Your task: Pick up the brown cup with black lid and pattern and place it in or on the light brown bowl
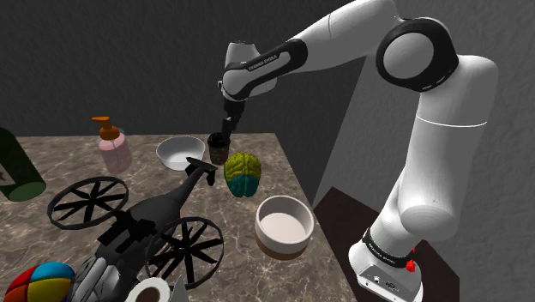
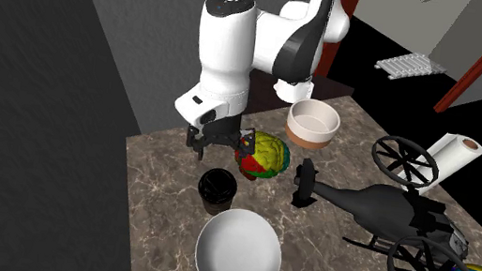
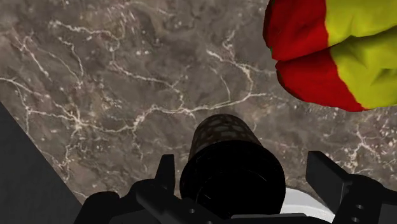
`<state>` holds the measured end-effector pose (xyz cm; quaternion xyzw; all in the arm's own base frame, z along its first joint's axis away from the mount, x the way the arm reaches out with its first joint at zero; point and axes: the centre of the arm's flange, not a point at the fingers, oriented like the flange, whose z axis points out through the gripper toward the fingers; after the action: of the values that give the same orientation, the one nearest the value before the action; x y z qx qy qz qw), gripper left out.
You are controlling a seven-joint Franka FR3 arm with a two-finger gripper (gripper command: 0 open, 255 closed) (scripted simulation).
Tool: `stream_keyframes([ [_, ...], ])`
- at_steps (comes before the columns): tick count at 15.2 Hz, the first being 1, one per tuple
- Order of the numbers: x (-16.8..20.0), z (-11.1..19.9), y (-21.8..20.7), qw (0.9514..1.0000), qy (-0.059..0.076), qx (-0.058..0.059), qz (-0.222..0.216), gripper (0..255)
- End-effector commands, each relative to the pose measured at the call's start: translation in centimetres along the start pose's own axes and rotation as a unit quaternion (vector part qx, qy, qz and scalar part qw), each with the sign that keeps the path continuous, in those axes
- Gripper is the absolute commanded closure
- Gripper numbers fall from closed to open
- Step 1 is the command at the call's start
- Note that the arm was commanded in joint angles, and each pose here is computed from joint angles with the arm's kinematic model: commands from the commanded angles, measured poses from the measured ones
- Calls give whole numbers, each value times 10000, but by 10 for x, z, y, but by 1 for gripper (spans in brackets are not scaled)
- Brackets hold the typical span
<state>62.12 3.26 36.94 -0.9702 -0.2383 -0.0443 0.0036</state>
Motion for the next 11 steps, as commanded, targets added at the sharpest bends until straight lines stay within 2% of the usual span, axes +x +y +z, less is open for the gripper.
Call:
stream_keyframes([
  [1, 13, 8, -1, 9999, 5, -4, -152, 0],
  [8, 13, 48, -1, 9999, 5, -4, -152, 0],
  [11, 13, 48, -1, 9999, 5, -4, -152, 0],
])
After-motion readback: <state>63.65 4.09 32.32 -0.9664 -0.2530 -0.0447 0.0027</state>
